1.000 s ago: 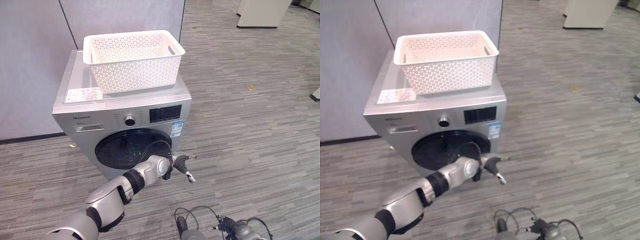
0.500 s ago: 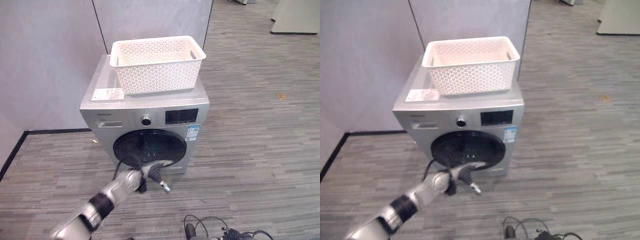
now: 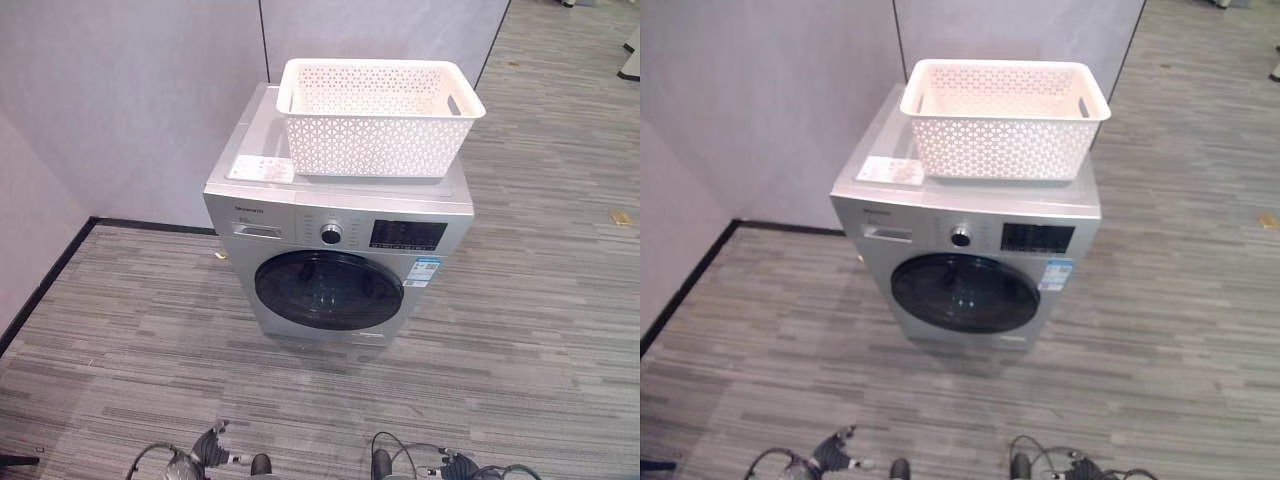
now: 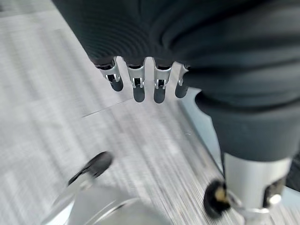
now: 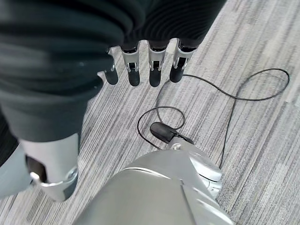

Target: Grab the laundry basket,head to the washer,open it,put in the laundry and shut it.

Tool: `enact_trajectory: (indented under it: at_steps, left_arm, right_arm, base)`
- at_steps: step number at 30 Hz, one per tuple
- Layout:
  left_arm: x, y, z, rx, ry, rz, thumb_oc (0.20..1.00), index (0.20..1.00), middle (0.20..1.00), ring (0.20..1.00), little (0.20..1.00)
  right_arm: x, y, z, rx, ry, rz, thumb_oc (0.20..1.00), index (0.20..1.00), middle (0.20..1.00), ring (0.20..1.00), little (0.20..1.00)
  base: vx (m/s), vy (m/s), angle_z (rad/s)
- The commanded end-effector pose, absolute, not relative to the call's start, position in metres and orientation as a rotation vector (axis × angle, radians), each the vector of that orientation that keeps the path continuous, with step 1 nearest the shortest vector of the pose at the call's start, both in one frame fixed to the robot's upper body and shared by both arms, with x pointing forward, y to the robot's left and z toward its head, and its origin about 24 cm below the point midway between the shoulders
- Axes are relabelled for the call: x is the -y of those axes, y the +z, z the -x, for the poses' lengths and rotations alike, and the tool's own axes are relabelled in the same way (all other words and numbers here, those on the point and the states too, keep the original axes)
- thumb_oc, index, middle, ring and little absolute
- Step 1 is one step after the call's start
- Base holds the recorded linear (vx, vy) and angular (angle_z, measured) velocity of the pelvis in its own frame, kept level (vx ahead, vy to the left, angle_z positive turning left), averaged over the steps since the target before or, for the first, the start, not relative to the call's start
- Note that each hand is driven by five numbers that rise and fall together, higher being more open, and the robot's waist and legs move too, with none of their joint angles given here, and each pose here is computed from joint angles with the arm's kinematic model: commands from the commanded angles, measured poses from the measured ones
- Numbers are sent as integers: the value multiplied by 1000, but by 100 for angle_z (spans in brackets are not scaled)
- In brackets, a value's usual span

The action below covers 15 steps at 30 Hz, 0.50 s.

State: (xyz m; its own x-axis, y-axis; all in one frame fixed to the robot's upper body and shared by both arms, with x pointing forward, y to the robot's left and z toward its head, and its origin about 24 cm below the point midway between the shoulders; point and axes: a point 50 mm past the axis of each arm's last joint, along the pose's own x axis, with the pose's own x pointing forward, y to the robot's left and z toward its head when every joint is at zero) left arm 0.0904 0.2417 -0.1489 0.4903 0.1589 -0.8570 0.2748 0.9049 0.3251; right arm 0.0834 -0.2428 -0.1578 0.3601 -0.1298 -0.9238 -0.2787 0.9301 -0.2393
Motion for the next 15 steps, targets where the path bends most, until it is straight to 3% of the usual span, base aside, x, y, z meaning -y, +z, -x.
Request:
enact_trajectory:
  at_steps: [1, 8, 15]
  left_arm:
    - [-257, -140, -114, -982, 100, -388, 1000, 1000, 1000, 1000, 1000]
    - [-258, -149, -91, -1041, 267, -207, 1000, 1000, 1000, 1000, 1000]
    - [-247, -157, -79, -1100, 233, -178, 1000, 1000, 1000, 1000, 1000]
  right_arm:
    - [241, -160, -75, -1212, 43, 349, 1000, 1000, 1000, 1000, 1000]
    - [238, -165, -58, -1263, -11, 307, 1000, 1000, 1000, 1000, 1000]
    - [236, -168, -48, -1315, -32, 299, 1000, 1000, 1000, 1000, 1000]
  base:
    - [-36, 9, 15]
    - [-14, 11, 5]
    - [-12, 26, -9]
